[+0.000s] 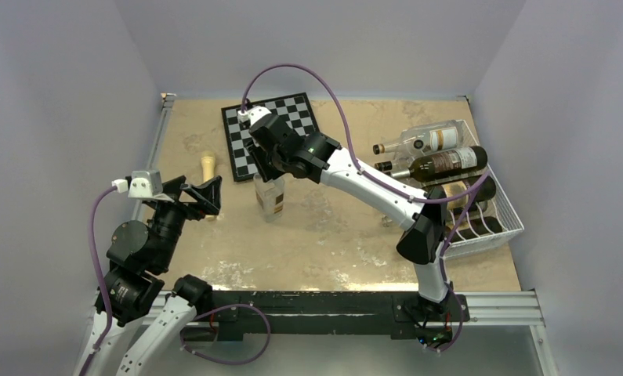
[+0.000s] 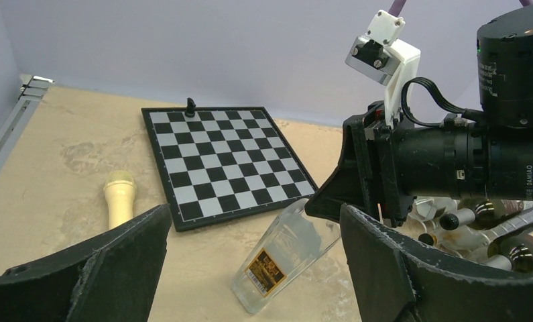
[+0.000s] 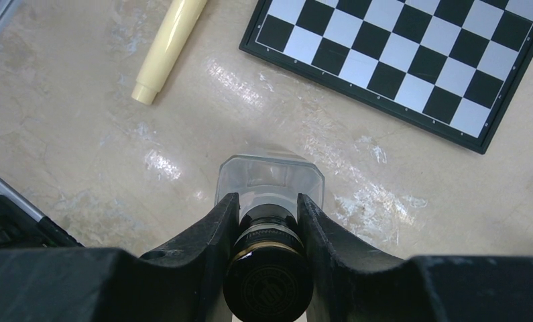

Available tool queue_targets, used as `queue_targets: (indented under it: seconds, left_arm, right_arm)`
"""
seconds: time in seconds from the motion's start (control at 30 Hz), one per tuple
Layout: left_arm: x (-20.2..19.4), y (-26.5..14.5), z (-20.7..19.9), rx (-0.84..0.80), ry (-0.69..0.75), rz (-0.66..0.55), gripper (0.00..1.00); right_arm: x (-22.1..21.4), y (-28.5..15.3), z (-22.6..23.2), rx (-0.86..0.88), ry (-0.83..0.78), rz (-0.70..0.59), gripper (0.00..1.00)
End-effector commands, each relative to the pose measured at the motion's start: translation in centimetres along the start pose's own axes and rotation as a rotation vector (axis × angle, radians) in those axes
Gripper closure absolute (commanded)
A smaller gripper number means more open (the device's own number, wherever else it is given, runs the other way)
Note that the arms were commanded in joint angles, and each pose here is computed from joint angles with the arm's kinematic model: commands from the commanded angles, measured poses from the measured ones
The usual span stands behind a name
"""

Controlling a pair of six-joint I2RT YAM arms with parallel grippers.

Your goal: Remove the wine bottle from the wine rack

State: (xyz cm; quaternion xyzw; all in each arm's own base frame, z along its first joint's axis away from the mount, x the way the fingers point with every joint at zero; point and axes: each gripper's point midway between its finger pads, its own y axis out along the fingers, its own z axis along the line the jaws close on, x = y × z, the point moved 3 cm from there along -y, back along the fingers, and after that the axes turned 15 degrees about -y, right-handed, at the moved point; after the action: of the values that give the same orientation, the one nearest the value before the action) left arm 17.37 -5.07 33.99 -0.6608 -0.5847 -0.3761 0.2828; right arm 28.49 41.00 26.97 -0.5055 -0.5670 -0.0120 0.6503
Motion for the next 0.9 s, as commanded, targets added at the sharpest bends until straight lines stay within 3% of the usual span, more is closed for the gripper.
queue_targets:
  seconds: [0.0, 0.23, 0.57, 0.87]
  left_arm:
    - [0.6, 0.1, -0.1, 0.002, -0.006, -0.033, 0.01]
    - [0.6, 0.1, 0.0, 0.006, -0.005, -0.03, 0.01]
    - [0.7, 0.0, 0.2, 0.02, -0.006, -0.038, 0.01]
    - [0.8, -0.1, 0.3, 0.022, -0.006, -0.046, 0.01]
  right_arm:
    - [6.1, -3.0, -1.3, -0.012, 0.07, -0.247, 0.83]
    - [6.2, -2.2, -1.0, -0.003, 0.083, -0.239, 0.65]
    - [6.0, -1.4, -0.4, 0.022, 0.084, -0.226, 0.6]
    - [8.1, -4.7, 0.6, 0.141, 0.111, -0.309, 0.42]
